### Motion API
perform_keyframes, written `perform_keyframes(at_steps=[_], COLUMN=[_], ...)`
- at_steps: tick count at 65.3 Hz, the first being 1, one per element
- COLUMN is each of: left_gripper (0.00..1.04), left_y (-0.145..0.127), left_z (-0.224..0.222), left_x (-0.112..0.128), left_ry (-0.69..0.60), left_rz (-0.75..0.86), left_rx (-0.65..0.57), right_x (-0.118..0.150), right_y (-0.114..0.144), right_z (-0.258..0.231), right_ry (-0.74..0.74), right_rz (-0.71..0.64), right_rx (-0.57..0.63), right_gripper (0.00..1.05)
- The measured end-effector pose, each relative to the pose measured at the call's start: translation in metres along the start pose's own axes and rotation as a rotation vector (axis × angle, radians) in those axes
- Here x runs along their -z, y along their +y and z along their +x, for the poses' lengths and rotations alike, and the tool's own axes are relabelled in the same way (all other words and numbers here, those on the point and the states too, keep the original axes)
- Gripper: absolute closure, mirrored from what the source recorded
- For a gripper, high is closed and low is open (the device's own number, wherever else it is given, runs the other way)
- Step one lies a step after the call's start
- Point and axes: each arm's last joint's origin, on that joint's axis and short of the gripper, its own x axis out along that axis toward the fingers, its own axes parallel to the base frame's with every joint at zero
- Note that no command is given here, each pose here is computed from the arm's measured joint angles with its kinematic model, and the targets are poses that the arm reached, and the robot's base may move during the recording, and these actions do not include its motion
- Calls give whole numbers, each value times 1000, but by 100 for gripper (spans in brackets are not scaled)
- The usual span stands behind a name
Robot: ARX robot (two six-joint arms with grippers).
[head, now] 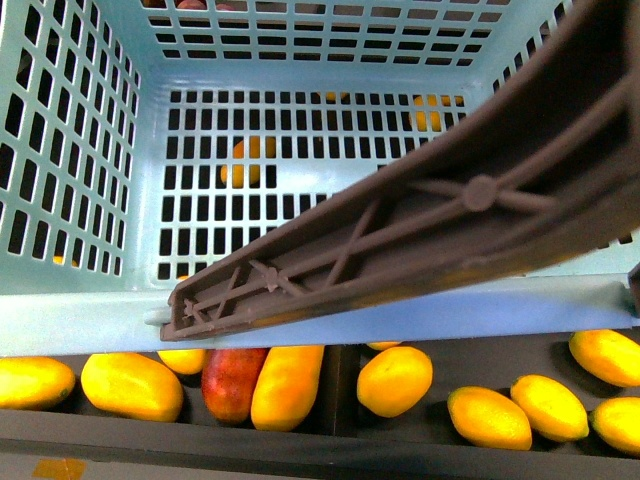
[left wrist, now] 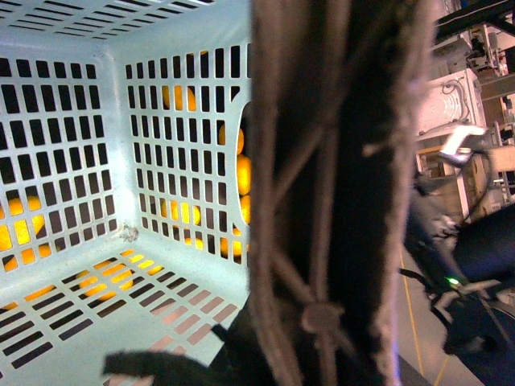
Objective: Pick lemon and mango into basket
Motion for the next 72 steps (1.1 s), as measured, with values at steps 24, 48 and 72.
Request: perform_keyframes(at_steps=[24,48,72], left_gripper=[100,100,100], left_y=[0,0,1], left_z=[0,0,1], left_x=[0,0,1], left_ry=[0,1,3], left_rz=[0,-1,-4], left_rx=[0,0,-5], right_x=[21,40,29], right_y=[83,137,133], right_z=[36,54,46], right_ry=[80,172,88], right_rz=[-27,-72,-5], right_rx=[-202,-267,-74], right_gripper=[43,31,9])
